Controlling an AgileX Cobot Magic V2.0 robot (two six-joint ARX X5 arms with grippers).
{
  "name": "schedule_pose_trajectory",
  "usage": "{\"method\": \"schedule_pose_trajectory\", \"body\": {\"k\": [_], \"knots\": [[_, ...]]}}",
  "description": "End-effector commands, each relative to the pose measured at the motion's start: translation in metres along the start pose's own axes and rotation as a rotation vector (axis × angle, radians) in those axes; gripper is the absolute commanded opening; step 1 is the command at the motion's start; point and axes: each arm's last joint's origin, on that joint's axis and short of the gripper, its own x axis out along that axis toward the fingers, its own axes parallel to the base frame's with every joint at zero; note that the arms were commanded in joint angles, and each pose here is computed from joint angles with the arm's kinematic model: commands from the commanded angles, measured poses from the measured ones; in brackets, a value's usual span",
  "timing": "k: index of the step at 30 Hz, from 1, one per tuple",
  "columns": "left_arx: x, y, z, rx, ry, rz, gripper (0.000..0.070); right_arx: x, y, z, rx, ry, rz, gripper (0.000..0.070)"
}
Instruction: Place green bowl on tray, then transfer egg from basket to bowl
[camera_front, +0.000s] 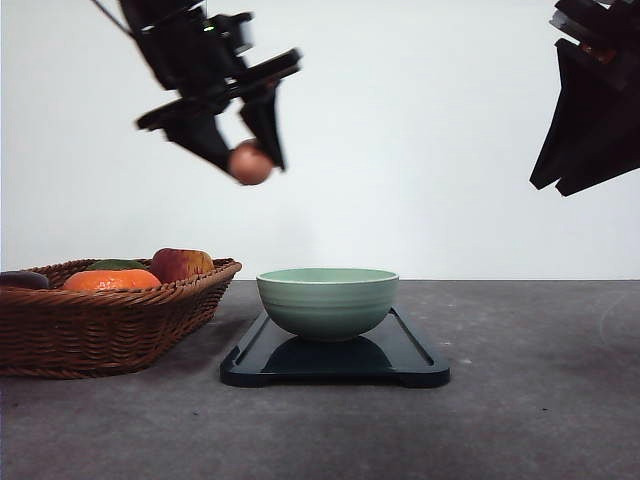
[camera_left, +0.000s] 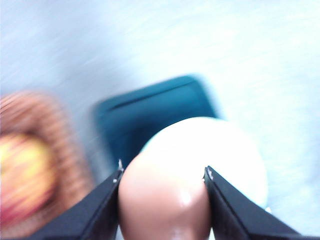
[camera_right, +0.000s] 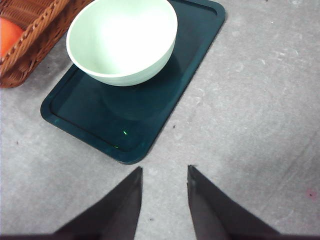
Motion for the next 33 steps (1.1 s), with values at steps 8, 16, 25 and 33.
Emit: {"method": "schedule_pose_trajectory", "body": {"k": [8,16,25,33], "knots": [[0.042,-0.028,-0.005,0.071,-0.015,-0.061,0.0177,0.001,0.001,0.002,-0.013,-0.006,0.001,0.0174],[0.075,-0.029,-0.018,0.077,0.029,-0.057,0.0177,0.001,0.001,0.002,-0.013,-0.006,0.002,0.0174],[0.104,-0.026,-0.034,0.073,0.102,-0.044,0.0177,0.001,0.001,0.002,-0.015,-0.006,0.004,0.0174],[0.117,-0.028,-0.044,0.079,0.142,-0.044,0.0186,0.001,0.001,0.002,-0.014,-0.005,0.004,0.0174]]}}
